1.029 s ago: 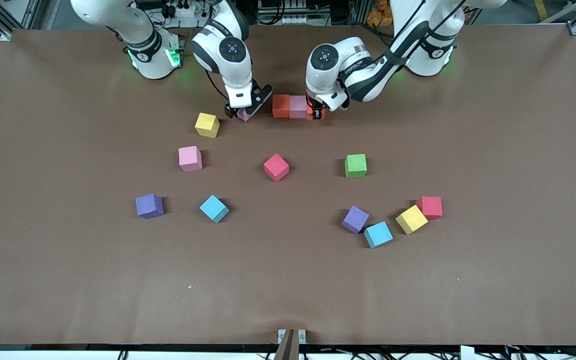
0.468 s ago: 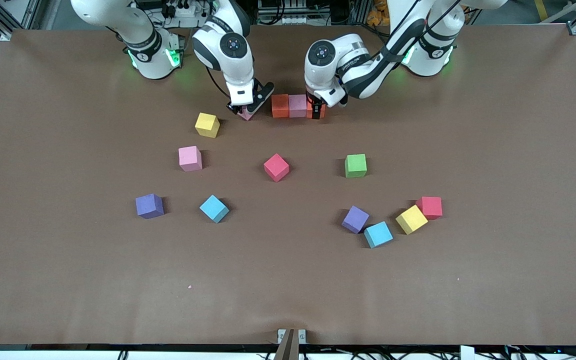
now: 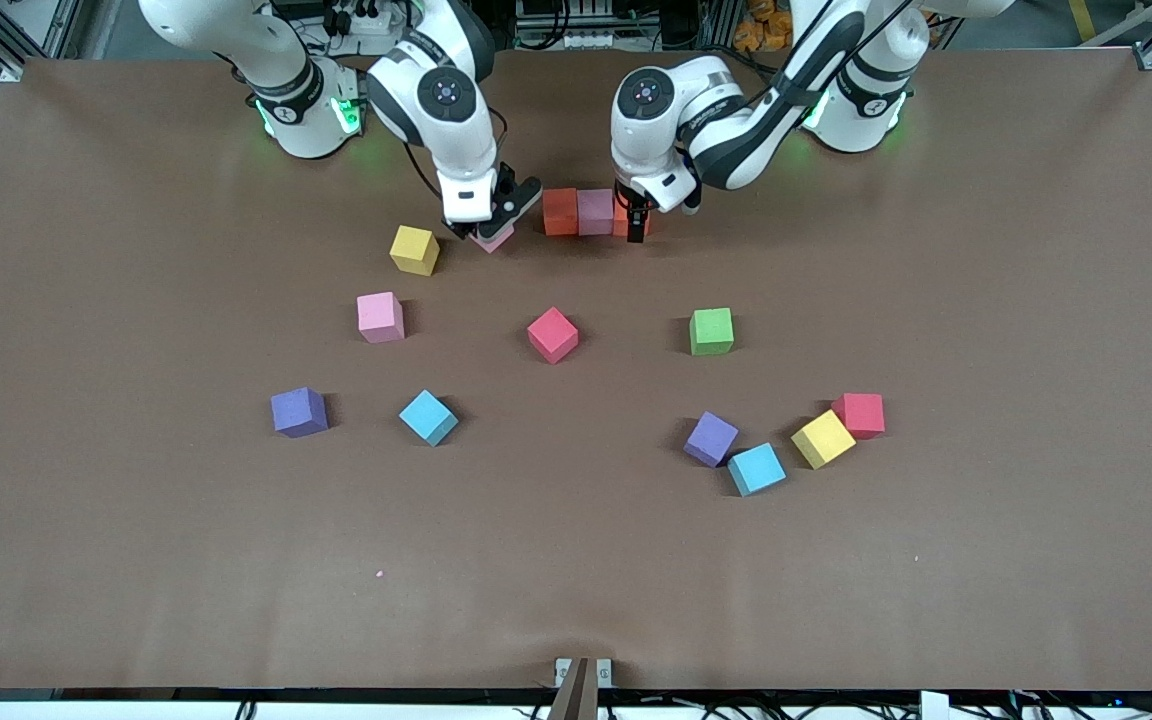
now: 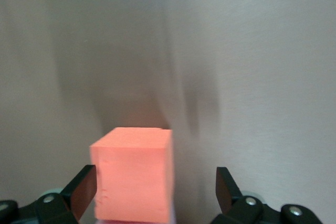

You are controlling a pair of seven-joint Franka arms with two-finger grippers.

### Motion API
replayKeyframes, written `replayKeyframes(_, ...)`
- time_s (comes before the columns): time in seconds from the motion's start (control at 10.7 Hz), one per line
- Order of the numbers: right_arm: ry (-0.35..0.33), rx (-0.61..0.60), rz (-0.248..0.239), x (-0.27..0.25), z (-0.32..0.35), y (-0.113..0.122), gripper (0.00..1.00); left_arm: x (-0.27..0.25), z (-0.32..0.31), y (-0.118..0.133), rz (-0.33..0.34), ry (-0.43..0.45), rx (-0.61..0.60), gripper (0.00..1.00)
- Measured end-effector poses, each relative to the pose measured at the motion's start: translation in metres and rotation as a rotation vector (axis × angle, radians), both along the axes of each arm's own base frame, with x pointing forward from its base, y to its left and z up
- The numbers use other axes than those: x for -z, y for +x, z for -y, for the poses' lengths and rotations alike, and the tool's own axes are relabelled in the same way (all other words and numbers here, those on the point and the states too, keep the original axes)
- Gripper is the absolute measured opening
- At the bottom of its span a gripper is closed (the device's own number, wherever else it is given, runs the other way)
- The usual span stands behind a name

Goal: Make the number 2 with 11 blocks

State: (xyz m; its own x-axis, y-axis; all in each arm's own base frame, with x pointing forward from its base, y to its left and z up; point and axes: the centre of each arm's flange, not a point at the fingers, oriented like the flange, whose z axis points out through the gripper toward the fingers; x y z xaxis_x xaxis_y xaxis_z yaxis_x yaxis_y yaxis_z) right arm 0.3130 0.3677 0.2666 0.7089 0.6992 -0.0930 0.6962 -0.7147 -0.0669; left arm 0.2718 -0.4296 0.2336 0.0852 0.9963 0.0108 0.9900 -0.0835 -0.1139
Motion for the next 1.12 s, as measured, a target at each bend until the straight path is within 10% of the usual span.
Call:
replayKeyframes(0.47,-0.017,0.239,-0.003,-0.026,-0.023,0.036,0.59,-0.046,-0.039,0.095,0.011,0.008,0.119,1.00)
replayKeyframes(1.12,0.008,0.552,-0.034,-0.009,-0.123,0.063,0.56,-0.065,-0.110,0.205,0.030,-0.139,0.587,1.00)
